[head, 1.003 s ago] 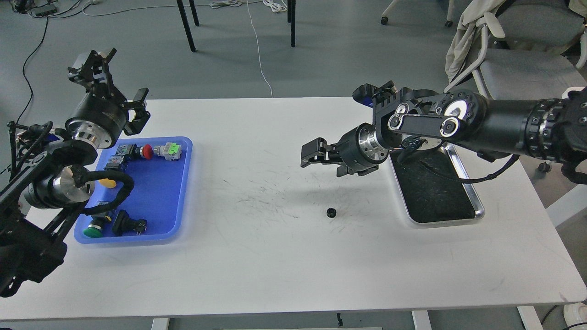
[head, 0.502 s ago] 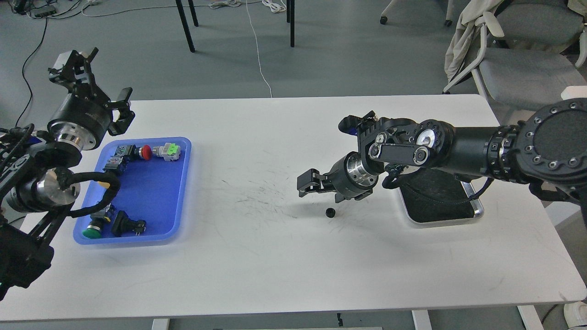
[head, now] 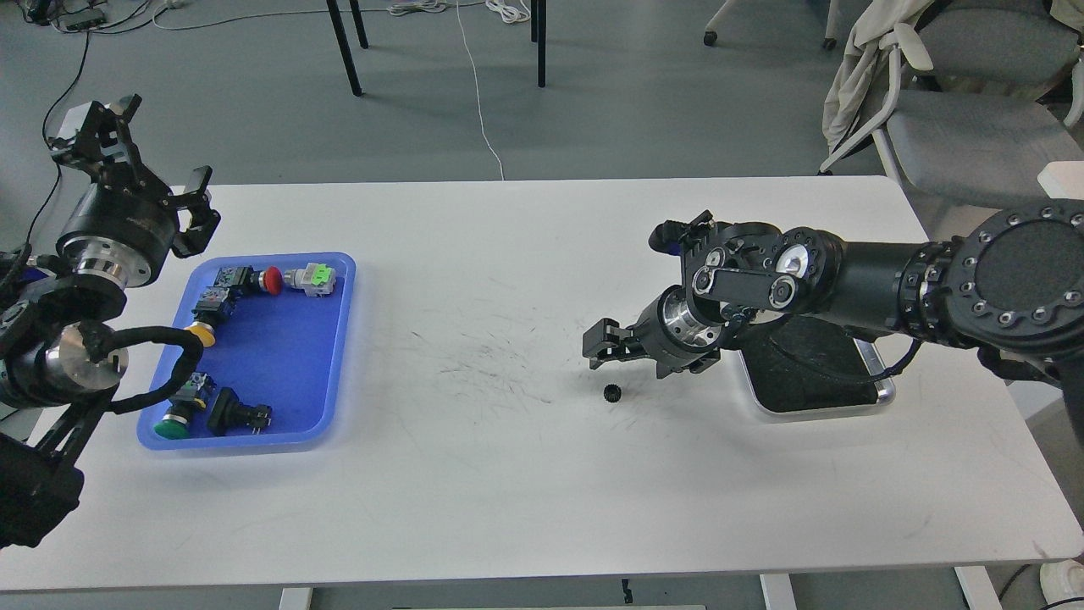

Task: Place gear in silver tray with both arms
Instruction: 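Reach the right gripper down to the second gear and close on it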

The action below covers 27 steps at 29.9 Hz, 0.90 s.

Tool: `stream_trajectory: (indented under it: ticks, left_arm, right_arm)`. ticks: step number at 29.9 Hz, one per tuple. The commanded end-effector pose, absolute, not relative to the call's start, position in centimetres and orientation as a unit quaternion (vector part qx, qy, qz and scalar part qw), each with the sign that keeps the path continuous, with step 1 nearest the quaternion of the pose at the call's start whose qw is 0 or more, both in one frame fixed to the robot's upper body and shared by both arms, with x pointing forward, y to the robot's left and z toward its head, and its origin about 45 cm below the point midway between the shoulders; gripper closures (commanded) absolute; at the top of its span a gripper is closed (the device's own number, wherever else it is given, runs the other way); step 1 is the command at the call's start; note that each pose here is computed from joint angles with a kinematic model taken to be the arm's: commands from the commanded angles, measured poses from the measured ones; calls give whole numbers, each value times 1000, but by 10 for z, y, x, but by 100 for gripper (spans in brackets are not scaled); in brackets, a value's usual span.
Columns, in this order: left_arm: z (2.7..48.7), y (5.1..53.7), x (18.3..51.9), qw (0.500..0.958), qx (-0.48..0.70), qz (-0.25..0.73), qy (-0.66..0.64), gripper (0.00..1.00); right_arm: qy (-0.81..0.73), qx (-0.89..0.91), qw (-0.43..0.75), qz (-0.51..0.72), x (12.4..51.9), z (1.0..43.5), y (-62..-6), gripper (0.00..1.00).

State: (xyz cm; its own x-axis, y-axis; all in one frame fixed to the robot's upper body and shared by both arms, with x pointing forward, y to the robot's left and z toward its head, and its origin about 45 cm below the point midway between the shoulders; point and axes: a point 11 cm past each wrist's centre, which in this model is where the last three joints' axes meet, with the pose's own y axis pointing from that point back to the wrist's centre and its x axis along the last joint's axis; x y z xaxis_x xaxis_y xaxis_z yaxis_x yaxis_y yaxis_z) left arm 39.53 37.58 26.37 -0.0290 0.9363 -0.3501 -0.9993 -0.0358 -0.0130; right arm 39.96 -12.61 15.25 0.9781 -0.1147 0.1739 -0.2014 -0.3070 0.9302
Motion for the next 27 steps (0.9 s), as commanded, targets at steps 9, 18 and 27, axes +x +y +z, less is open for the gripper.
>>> stream_trajectory:
  ticks: [9,18,27]
  left_arm:
    - [264,374,395,685,-135,706,120,2]
    - [269,367,395,692,-141,698,118,2]
    - [271,365,395,694,-144,696,118,2]
  right_arm:
    - [-89,826,557,16,390,152,-110,6]
    - [-76,821,566,16,383,148,-110,8]
    - [-74,811,580,16,382,146,-114,21]
